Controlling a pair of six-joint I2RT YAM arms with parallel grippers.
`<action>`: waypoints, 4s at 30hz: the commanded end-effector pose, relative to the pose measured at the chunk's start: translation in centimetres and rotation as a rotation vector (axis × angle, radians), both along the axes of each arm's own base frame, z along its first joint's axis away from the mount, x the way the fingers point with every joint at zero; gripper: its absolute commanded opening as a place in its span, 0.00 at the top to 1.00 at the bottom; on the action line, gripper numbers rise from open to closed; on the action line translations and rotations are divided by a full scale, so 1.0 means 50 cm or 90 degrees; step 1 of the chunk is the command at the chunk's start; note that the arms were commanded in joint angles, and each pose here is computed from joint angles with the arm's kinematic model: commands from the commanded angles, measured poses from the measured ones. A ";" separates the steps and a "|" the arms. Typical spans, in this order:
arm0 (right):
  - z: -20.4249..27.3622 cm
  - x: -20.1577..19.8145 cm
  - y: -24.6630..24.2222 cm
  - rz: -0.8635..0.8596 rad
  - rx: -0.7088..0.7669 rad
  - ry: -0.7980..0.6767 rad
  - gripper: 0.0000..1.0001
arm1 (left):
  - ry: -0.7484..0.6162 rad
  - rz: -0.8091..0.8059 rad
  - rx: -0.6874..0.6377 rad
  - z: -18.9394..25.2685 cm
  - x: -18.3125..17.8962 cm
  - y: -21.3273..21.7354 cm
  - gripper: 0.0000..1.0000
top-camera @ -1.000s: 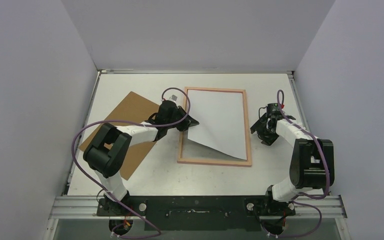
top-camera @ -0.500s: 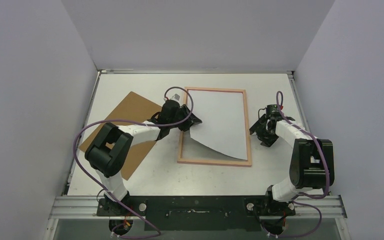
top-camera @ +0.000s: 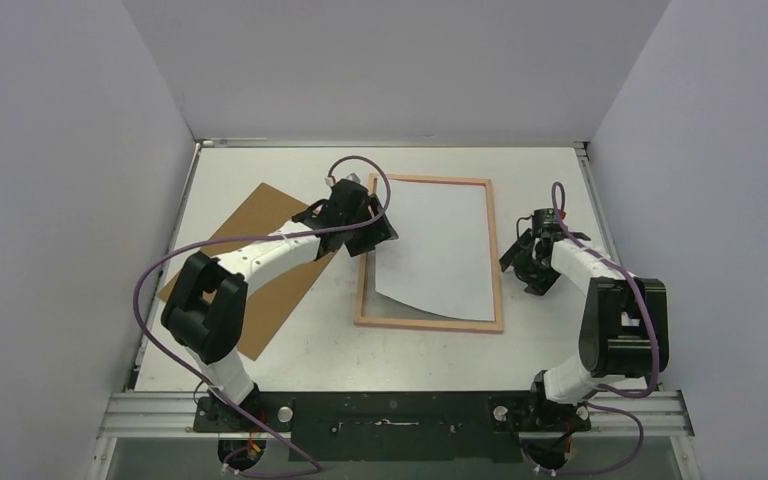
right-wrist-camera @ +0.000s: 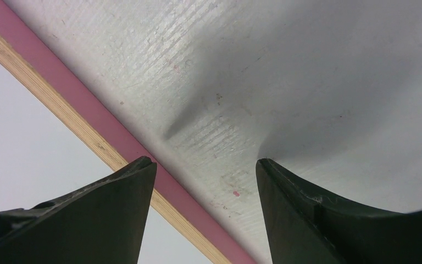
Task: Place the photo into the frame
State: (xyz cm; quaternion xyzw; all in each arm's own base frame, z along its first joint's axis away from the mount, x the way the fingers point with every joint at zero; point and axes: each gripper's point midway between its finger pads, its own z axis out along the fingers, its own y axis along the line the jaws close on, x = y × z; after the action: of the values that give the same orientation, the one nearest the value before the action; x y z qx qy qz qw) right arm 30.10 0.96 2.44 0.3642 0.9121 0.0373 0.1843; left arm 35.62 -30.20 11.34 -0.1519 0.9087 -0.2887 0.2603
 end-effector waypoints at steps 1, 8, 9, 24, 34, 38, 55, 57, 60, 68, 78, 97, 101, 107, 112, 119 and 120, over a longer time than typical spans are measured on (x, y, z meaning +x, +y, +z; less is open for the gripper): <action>0.066 0.036 -0.031 -0.003 -0.048 -0.054 0.32 | -0.038 0.000 0.086 0.054 -0.011 0.054 0.39; 0.137 0.055 -0.033 0.015 -0.058 -0.107 0.30 | -0.102 -0.020 0.146 0.110 0.006 0.112 0.37; 0.143 0.057 -0.027 0.023 -0.052 -0.113 0.29 | -0.107 -0.027 0.146 0.113 0.009 0.119 0.37; 0.156 0.101 0.108 0.153 0.056 -0.164 0.26 | -0.033 0.043 0.229 0.071 0.043 0.369 0.29; 0.110 0.108 0.199 0.207 0.088 -0.130 0.25 | 0.090 0.113 0.287 -0.025 0.074 0.515 0.03; 0.128 0.115 0.249 0.251 0.095 -0.138 0.25 | 0.112 0.144 0.281 -0.042 0.090 0.563 0.06; 0.190 0.138 0.701 0.416 0.259 -0.218 0.25 | 0.111 0.128 0.418 -0.062 0.255 0.797 0.20; 0.184 0.135 0.749 0.423 0.275 -0.220 0.25 | 0.111 0.117 0.442 -0.084 0.270 0.813 0.19; 0.158 0.135 0.800 0.414 0.273 -0.212 0.26 | 0.114 0.093 0.451 -0.112 0.285 0.823 0.17; 0.116 0.138 0.880 0.375 0.220 -0.190 0.26 | 0.148 0.112 0.380 -0.155 0.292 0.833 0.21; 0.027 0.172 0.867 0.259 0.164 -0.115 0.27 | 0.241 0.117 0.257 -0.188 0.205 0.785 0.28; 0.026 0.129 0.966 0.214 0.316 -0.058 0.28 | 0.244 0.078 0.105 -0.192 0.204 0.741 0.32; 0.087 0.146 1.020 0.269 0.392 -0.126 0.28 | 0.259 0.076 0.106 -0.202 0.193 0.739 0.33; 0.194 0.164 1.041 0.291 0.473 -0.231 0.28 | 0.257 0.072 0.097 -0.203 0.190 0.733 0.34; 0.257 0.176 1.034 0.287 0.521 -0.297 0.28 | 0.254 0.071 0.089 -0.200 0.190 0.727 0.35; 0.328 0.195 1.005 0.285 0.537 -0.375 0.27 | 0.253 0.063 0.072 -0.199 0.184 0.712 0.36; 0.333 0.197 1.000 0.284 0.535 -0.381 0.27 | 0.253 0.062 0.071 -0.199 0.185 0.709 0.36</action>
State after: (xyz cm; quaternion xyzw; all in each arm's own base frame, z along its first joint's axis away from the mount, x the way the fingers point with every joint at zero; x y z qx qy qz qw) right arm 38.66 47.75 5.50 0.2171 0.8787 0.3809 0.1889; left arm 47.60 11.66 2.48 -0.2352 0.9505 -0.0889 0.1824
